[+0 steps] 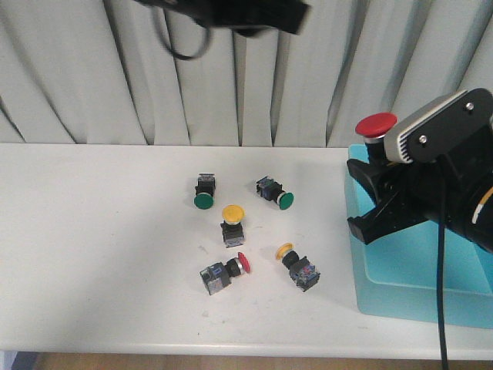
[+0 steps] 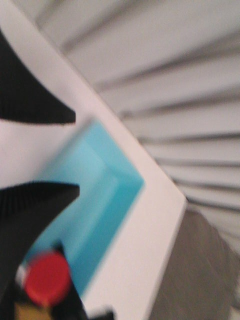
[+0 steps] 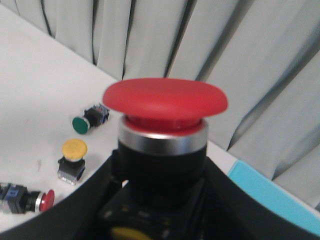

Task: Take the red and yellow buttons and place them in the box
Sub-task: 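Lower the red button into the blue box and open the right gripper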

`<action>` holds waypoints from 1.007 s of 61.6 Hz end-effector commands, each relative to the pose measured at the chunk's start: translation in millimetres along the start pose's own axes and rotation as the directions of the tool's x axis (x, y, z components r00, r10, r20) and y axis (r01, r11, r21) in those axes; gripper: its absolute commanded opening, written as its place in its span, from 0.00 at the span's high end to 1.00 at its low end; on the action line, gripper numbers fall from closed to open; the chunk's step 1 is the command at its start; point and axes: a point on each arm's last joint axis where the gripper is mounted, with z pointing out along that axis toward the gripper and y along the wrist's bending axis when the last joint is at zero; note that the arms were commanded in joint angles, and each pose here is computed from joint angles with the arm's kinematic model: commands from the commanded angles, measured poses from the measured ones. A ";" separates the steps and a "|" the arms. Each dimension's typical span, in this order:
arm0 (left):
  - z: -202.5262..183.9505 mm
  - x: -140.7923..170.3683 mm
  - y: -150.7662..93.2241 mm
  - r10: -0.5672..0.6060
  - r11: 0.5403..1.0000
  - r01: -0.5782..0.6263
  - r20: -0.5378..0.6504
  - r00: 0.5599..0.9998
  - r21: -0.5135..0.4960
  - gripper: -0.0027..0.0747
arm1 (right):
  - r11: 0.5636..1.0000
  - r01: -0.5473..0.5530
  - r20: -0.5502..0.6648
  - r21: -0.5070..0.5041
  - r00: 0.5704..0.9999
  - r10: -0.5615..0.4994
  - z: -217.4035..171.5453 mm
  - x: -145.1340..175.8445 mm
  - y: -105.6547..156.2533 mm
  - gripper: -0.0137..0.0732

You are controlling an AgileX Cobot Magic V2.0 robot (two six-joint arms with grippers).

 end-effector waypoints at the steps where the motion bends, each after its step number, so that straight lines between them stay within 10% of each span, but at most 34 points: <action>1: -56.2 -17.7 11.9 0.051 0.976 -0.036 0.064 0.997 -0.217 0.92 | 0.999 0.003 0.169 0.044 0.986 -0.011 -9.6 -25.2 -8.4 0.85; 13: -77.6 -3.3 34.4 0.005 0.876 -0.058 -0.111 0.994 -0.479 0.98 | 0.953 -0.243 0.147 0.180 0.965 0.218 -6.3 -14.1 -49.5 0.85; 28: -75.4 5.5 37.7 -0.024 0.858 -0.074 -0.185 0.982 -0.508 0.98 | 0.853 -0.356 -0.105 0.381 0.900 0.423 13.7 18.1 -116.1 0.85; 62: -14.6 74.7 44.5 -0.066 0.858 -0.151 -0.397 0.915 -0.492 0.98 | 0.874 -0.359 -0.490 0.328 0.726 0.482 144.7 117.0 -117.3 0.82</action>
